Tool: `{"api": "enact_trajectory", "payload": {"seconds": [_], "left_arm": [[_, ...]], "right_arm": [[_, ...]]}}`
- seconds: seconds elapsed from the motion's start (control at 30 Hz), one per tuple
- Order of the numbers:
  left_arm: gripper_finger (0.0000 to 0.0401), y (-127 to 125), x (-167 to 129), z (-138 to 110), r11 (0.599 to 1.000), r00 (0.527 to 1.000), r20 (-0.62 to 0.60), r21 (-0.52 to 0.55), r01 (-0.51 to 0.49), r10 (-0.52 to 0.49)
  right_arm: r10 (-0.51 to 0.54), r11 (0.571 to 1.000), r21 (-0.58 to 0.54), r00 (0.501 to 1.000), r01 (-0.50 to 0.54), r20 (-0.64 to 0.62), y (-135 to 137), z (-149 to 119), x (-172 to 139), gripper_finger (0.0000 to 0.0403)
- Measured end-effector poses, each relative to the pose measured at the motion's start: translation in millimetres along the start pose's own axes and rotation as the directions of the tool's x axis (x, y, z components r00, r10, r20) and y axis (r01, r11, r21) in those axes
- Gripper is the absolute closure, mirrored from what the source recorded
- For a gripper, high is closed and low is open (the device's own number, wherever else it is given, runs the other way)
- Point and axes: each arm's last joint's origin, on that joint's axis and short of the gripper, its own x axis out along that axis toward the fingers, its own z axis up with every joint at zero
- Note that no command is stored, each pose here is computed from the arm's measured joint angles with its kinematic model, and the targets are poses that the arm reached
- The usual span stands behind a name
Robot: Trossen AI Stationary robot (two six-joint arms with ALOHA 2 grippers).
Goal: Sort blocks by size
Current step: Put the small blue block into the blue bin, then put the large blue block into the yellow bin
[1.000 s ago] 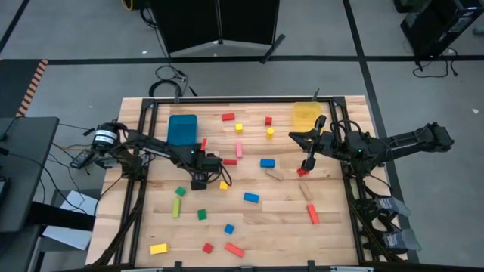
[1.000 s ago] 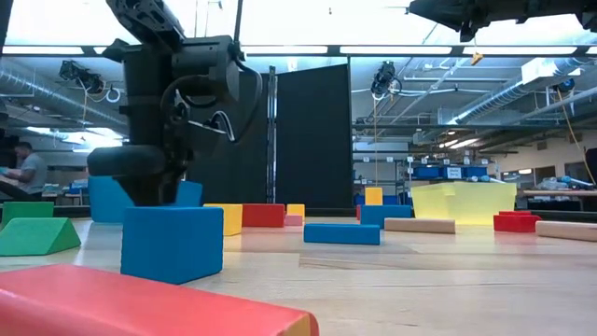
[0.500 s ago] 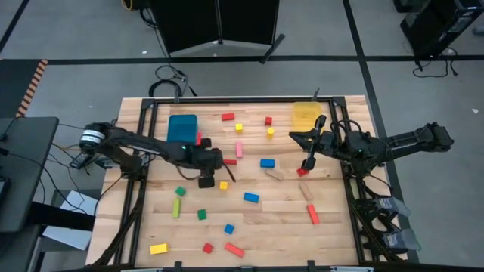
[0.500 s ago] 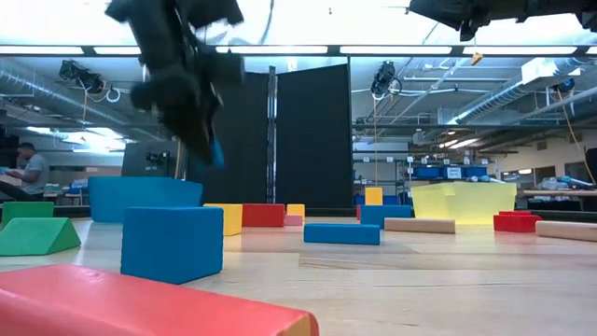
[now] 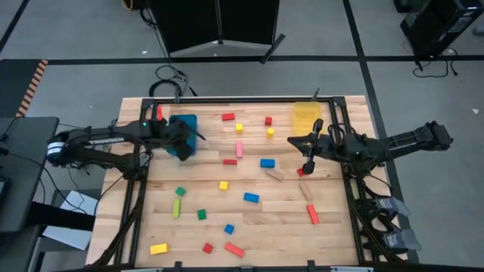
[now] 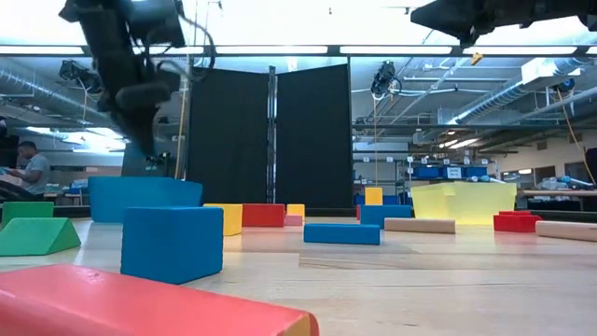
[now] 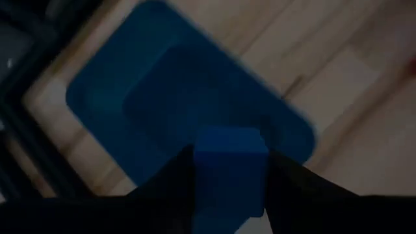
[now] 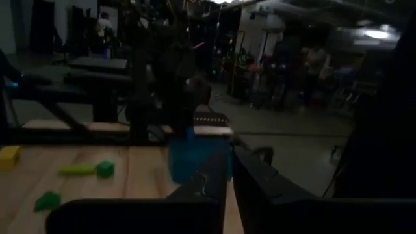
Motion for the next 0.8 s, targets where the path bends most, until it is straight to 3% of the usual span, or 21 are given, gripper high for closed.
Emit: {"api": "enact_trajectory", "payload": {"seconds": [0.1,0.23,0.33,0.4,0.57,0.67,0.8], "left_arm": [[0.0250,3.3,12.2,-3.1,0.999,1.000,-0.020,-0.026,-0.020,0.019],[0.0142,1.6,12.5,3.4,1.000,0.999,0.029,-0.022,0.019,-0.018],[0.0077,-9.0,4.8,17.6,0.983,0.974,0.133,0.032,0.179,-0.181],[0.0057,-20.7,1.6,25.8,0.959,0.938,0.205,0.094,0.266,-0.280],[0.0068,-62.3,14.3,29.1,0.895,0.895,0.198,0.296,0.335,-0.400],[0.0087,-83.7,20.9,27.6,0.866,0.874,0.197,0.345,0.362,-0.444],[0.0110,-100.7,9.0,31.9,0.826,0.790,0.301,0.383,0.414,-0.535]], "right_arm": [[0.009,1.000,0.022,0.999,-0.008,-0.051,1.1,-4.9,-0.3,0.0336],[0.022,1.000,0.026,0.982,-0.017,-0.189,0.9,-2.4,-0.1,0.0283],[0.024,1.000,0.009,0.956,-0.023,-0.292,1.6,2.2,2.6,0.0239],[0.024,0.999,-0.012,0.941,-0.030,-0.338,3.0,4.0,6.2,0.0211],[0.028,0.998,-0.034,0.920,-0.045,-0.390,8.9,0.0,16.6,0.0157],[0.044,0.998,-0.029,0.899,-0.063,-0.435,14.5,-9.1,24.3,0.0140],[0.065,0.996,-0.016,0.874,-0.083,-0.482,26.3,-25.6,42.2,0.0137]]}}
